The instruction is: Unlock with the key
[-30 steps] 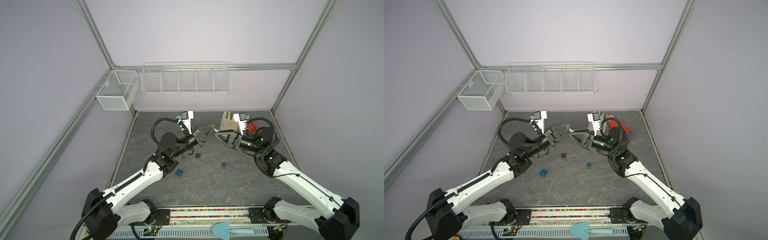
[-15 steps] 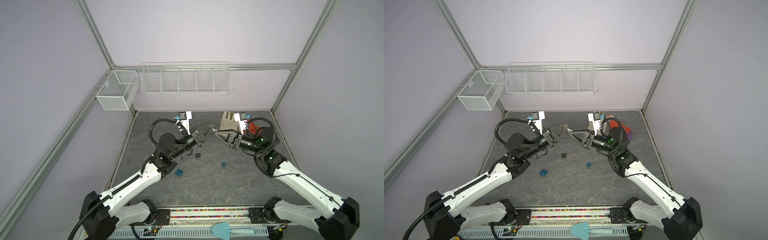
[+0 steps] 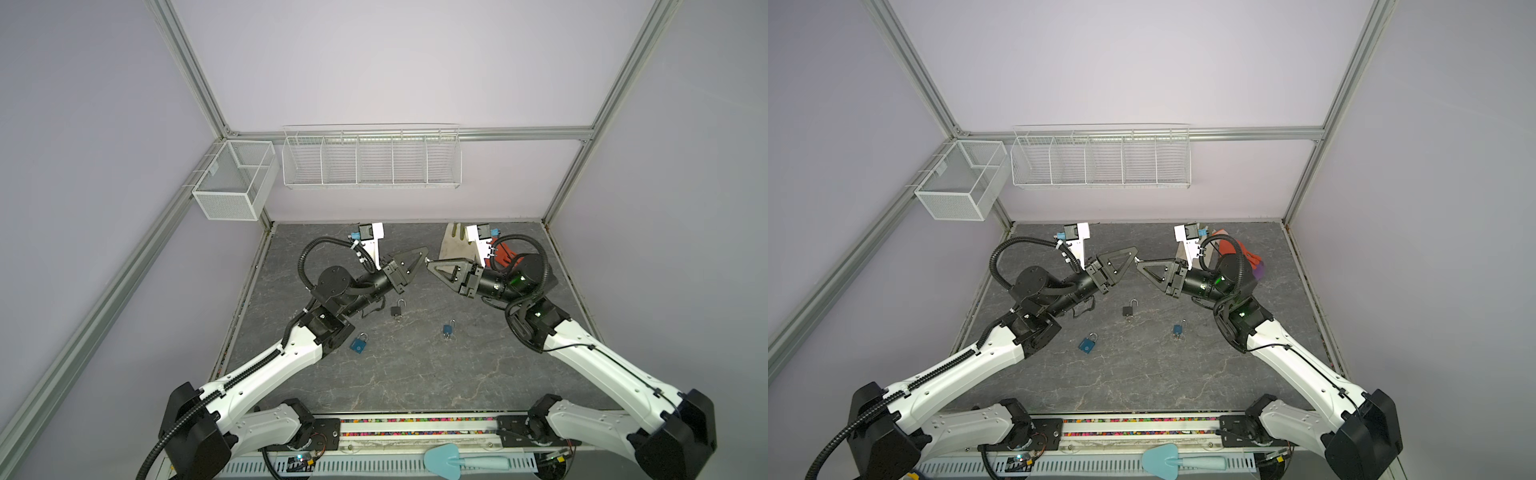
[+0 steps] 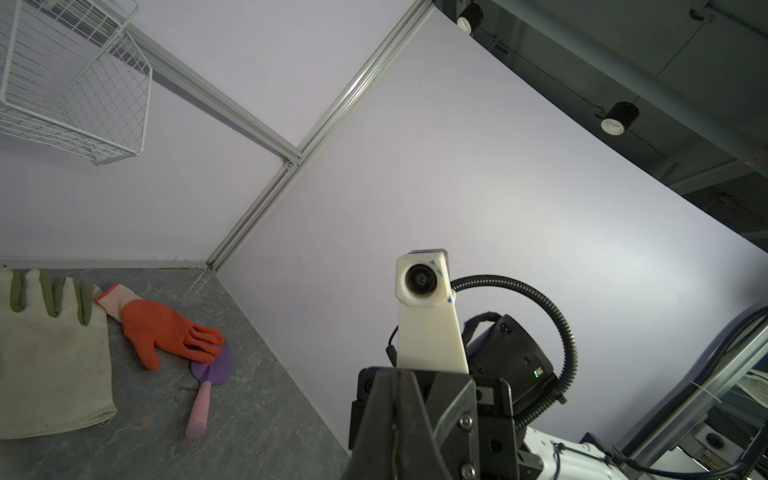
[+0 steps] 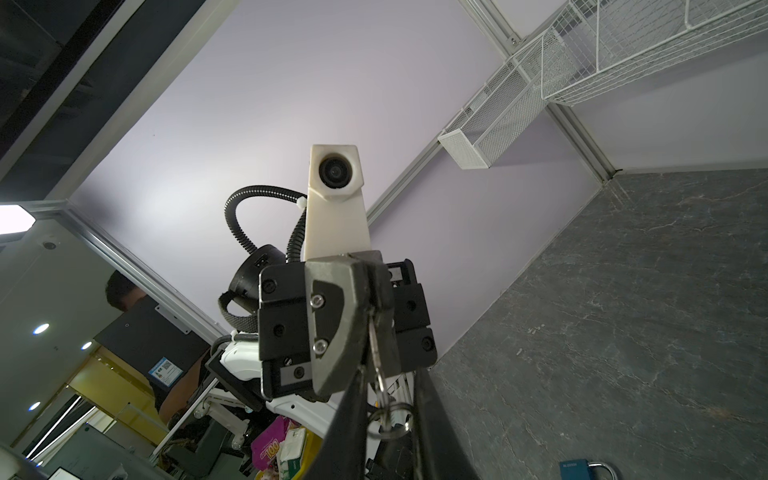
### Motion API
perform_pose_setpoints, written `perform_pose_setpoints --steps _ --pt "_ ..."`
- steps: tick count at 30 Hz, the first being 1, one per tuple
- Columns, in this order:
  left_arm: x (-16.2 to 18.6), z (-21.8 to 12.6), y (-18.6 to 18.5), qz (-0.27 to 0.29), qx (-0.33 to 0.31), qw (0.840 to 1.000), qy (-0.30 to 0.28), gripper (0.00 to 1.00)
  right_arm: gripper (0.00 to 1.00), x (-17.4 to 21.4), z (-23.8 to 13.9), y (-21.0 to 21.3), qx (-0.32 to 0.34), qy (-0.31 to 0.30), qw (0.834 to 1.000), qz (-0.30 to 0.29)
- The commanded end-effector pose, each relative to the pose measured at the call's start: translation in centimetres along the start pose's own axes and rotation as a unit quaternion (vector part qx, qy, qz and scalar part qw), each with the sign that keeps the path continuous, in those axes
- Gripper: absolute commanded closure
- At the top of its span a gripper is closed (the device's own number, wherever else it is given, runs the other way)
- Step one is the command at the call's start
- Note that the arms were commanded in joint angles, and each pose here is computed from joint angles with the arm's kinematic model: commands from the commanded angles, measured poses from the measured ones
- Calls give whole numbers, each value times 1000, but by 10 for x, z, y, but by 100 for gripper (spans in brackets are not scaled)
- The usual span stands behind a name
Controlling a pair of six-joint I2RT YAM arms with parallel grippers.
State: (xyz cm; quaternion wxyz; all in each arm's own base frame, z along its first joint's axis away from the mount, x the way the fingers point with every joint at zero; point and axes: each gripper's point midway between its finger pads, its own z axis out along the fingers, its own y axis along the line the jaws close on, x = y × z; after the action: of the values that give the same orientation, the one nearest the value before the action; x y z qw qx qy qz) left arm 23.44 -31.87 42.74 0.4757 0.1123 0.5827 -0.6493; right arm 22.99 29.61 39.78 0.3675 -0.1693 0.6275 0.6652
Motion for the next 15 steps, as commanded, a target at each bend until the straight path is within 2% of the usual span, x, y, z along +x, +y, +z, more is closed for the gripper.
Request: perform_pose_setpoints --steps 1,11,15 --pt "1 -1 -2 9 3 1000 -1 100 86 2 0 4 -12 2 1000 2" --pt "0 -2 1 11 -6 1000 -4 100 94 1 0 8 -13 6 1000 -4" --pt "-1 -3 1 14 -7 1000 -7 100 84 2 1 8 -11 13 1000 2"
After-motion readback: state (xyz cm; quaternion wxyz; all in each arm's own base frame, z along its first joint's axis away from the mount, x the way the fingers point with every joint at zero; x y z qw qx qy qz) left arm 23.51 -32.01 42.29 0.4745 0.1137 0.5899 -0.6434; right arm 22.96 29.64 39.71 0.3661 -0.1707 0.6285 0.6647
